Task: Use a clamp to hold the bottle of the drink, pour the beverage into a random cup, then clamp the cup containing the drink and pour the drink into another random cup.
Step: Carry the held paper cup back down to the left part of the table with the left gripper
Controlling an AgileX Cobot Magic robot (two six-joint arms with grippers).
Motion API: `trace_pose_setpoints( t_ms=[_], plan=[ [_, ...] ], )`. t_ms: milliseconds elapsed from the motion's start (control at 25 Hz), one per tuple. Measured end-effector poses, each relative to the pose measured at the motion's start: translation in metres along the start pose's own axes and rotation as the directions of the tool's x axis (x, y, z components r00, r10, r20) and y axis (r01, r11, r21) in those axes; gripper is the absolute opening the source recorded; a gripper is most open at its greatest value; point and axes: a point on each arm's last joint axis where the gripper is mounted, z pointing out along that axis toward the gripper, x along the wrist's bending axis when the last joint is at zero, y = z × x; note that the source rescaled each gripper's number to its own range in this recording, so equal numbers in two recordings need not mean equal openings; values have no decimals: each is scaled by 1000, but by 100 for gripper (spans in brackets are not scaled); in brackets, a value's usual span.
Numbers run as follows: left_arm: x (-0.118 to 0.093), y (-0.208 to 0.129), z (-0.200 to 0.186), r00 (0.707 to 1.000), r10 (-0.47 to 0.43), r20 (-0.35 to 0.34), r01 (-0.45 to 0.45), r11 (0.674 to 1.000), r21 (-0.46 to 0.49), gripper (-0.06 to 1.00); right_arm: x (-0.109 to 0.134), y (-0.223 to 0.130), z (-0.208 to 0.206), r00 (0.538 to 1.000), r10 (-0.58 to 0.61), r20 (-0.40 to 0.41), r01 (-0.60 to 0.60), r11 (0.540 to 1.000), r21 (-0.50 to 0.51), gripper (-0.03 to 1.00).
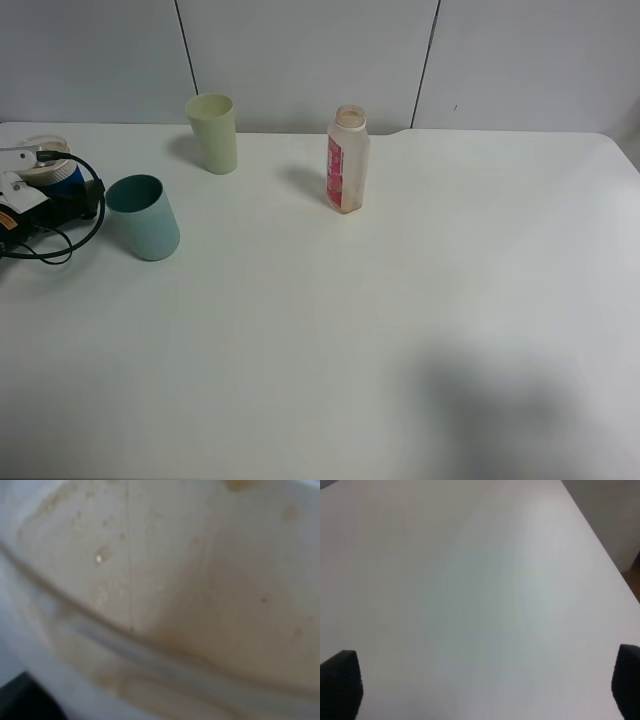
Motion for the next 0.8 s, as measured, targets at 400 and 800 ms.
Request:
trace_pose_setpoints(
  t_ms=[400, 800],
  plan=[
    [-2, 24, -2, 1000, -10, 5, 10, 998, -59, 68, 0, 0, 0, 1000, 0, 0, 0, 1000, 0, 100],
    [-9, 50, -15, 1000, 17, 8, -16, 993, -116, 68, 0, 0, 0, 1000, 0, 0, 0, 1000, 0, 100]
  ],
)
